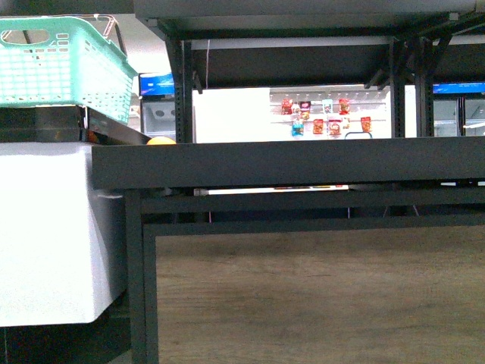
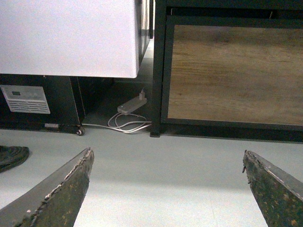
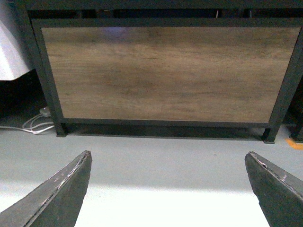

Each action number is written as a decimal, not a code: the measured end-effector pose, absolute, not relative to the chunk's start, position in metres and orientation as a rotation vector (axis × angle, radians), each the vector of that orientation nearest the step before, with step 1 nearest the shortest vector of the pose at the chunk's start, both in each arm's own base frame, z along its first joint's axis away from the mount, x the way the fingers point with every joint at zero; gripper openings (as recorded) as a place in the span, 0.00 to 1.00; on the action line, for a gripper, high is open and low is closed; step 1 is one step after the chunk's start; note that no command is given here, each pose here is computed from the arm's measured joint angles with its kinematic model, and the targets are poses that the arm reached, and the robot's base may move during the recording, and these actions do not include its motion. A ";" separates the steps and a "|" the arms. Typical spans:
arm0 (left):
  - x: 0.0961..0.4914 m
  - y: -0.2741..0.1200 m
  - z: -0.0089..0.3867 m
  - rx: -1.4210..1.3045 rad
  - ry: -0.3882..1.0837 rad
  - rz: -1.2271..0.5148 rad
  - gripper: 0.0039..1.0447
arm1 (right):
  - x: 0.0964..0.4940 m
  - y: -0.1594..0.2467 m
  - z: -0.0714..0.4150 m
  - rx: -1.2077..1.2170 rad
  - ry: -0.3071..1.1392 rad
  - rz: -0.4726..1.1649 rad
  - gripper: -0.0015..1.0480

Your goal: Pick lemon from shelf

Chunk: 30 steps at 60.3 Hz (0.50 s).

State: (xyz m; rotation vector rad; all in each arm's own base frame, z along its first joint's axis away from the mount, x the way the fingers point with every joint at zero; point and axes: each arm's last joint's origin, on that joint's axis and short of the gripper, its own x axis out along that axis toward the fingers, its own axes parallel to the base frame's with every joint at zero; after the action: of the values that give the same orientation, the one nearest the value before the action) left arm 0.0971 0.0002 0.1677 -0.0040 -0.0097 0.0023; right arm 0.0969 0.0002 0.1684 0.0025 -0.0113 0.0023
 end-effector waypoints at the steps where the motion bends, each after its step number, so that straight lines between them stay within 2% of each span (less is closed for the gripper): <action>1: 0.097 0.000 0.168 -0.004 -0.010 0.002 0.92 | 0.097 0.000 0.168 0.002 -0.011 0.002 0.93; 30: 0.097 0.000 0.168 -0.004 -0.010 0.002 0.92 | 0.097 0.000 0.168 0.002 -0.011 0.002 0.93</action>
State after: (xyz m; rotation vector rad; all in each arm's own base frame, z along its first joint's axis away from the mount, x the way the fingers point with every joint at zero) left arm 0.0971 0.0002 0.1678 -0.0040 -0.0101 0.0023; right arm 0.0969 0.0002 0.1684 0.0025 -0.0113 0.0023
